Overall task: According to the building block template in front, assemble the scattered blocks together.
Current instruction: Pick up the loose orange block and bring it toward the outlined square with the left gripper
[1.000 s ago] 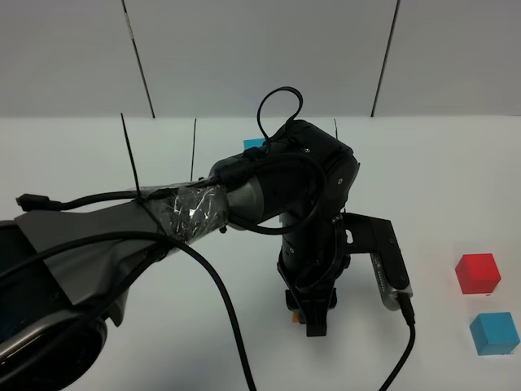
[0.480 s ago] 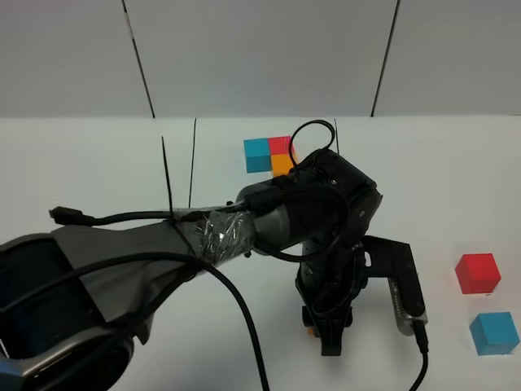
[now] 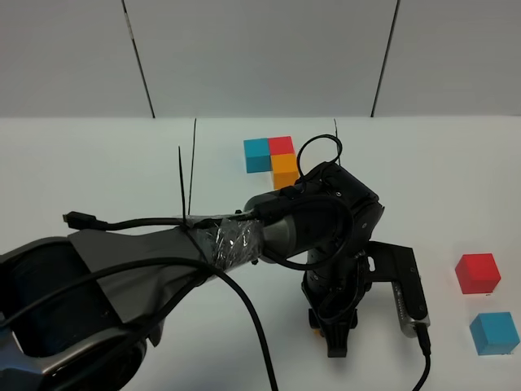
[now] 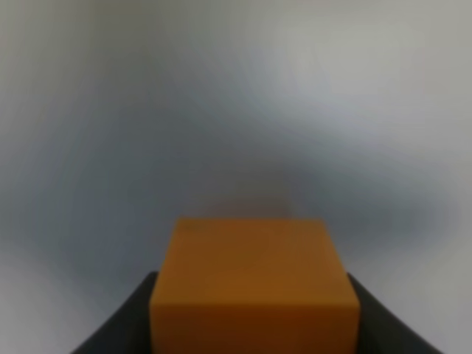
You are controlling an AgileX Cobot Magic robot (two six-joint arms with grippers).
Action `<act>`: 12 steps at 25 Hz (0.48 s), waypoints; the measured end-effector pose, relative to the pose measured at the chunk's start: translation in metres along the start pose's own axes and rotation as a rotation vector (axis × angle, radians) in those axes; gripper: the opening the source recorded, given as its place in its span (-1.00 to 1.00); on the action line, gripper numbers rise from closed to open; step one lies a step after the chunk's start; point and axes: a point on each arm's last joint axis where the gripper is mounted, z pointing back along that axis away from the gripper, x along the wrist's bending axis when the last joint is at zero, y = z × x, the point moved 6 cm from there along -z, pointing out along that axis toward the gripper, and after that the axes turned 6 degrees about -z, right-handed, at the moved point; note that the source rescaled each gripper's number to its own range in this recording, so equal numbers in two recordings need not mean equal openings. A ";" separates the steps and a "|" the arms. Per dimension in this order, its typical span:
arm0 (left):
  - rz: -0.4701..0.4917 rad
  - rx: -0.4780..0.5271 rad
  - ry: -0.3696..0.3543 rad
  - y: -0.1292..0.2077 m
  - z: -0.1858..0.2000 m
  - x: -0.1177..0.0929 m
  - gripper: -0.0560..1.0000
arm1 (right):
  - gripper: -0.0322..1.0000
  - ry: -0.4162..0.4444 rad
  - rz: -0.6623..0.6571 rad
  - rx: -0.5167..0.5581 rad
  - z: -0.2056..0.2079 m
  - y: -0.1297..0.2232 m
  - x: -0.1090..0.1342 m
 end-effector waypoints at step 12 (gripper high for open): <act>-0.001 0.010 0.007 -0.001 -0.017 0.001 -0.89 | -0.60 0.000 0.000 0.000 0.000 0.000 0.000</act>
